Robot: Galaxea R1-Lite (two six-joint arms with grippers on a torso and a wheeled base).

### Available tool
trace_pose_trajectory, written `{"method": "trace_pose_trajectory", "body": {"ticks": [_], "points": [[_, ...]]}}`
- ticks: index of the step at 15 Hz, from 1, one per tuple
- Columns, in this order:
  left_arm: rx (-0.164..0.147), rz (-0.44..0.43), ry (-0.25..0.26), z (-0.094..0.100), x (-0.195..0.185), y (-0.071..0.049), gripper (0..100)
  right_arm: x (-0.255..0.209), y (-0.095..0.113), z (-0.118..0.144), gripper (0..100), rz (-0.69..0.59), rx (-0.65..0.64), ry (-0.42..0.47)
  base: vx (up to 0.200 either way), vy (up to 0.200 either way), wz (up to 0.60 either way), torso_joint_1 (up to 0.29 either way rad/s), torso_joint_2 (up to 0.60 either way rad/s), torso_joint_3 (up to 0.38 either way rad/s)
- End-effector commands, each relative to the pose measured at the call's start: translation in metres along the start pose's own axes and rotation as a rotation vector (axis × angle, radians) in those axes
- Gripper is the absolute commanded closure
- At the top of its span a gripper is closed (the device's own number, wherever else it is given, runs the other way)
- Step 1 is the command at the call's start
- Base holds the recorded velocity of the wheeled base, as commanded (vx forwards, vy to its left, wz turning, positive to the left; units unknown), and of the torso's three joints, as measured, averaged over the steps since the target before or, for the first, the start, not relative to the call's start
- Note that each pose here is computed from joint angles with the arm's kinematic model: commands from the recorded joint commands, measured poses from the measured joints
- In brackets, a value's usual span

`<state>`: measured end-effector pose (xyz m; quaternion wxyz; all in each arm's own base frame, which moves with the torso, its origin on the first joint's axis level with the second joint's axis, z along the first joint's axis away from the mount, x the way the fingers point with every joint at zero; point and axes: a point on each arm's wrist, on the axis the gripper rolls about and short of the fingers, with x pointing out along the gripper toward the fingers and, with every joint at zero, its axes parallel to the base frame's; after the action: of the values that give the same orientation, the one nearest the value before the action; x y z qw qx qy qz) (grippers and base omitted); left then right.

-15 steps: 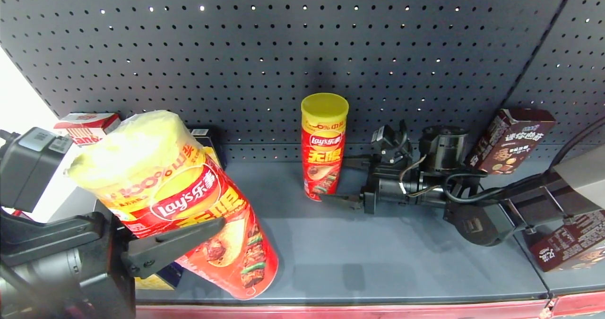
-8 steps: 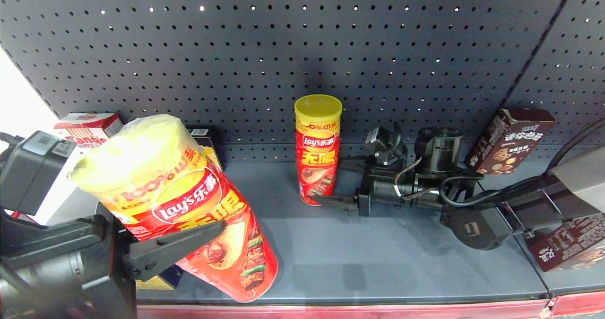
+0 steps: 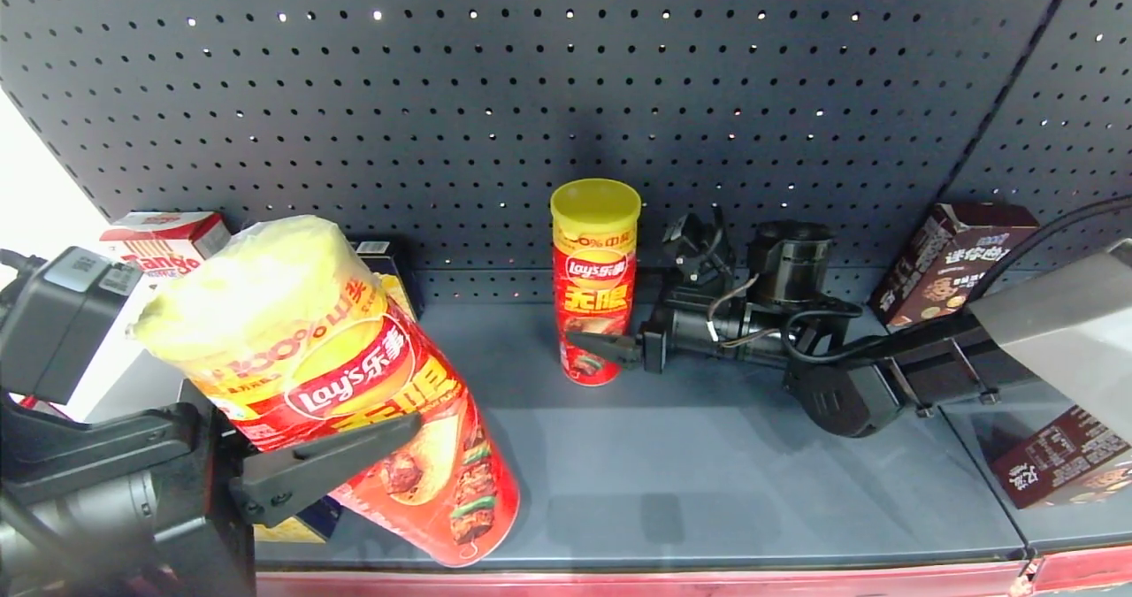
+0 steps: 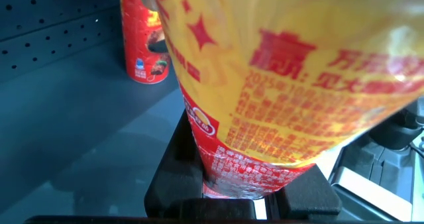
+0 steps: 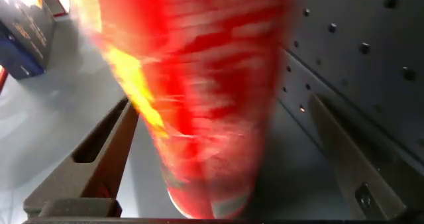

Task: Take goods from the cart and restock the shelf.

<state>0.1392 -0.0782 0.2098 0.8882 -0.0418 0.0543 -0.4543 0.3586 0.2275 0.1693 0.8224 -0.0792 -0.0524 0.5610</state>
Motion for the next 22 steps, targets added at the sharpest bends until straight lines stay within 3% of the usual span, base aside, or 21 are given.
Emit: {"method": "trace_pose_trajectory", "body": {"ticks": [1, 4, 5, 14, 16, 19, 22], "points": [[-0.001, 0.000, -0.001, 0.000, 0.000, 0.000, 100, 0.006, 0.000, -0.004, 0, 0.007, 0.005, 0.001, 0.000, 0.000, 0.00, 0.000, 0.00, 0.000], [-0.005, 0.001, 0.009, -0.004, -0.001, 0.000, 100, 0.008, 0.000, -0.005, 0, 0.008, 0.006, -0.002, 0.000, 0.000, 0.00, 0.000, 0.00, 0.000], [-0.011, 0.002, 0.019, -0.008, -0.003, -0.001, 100, 0.010, 0.000, -0.008, 100, 0.010, 0.006, -0.003, 0.000, 0.000, 0.00, 0.000, 0.00, 0.000], [-0.010, 0.002, 0.014, -0.006, -0.003, -0.001, 100, -0.012, 0.016, 0.012, 100, 0.017, 0.000, -0.022, 0.000, 0.000, 0.00, 0.000, 0.00, 0.000], [-0.007, 0.021, 0.007, -0.006, -0.005, 0.002, 100, -0.037, 0.034, 0.025, 100, 0.061, -0.001, -0.031, 0.000, 0.000, 0.00, 0.000, 0.00, 0.000], [-0.001, 0.037, -0.007, -0.002, -0.006, 0.004, 100, -0.073, 0.062, 0.033, 100, 0.232, 0.016, -0.041, 0.000, 0.000, 0.00, 0.000, 0.00, 0.000], [-0.001, 0.038, -0.008, -0.001, -0.007, 0.004, 100, -0.086, 0.077, 0.031, 100, 0.274, 0.026, -0.033, 0.000, 0.000, 0.00, 0.000, 0.00, 0.000]]}}
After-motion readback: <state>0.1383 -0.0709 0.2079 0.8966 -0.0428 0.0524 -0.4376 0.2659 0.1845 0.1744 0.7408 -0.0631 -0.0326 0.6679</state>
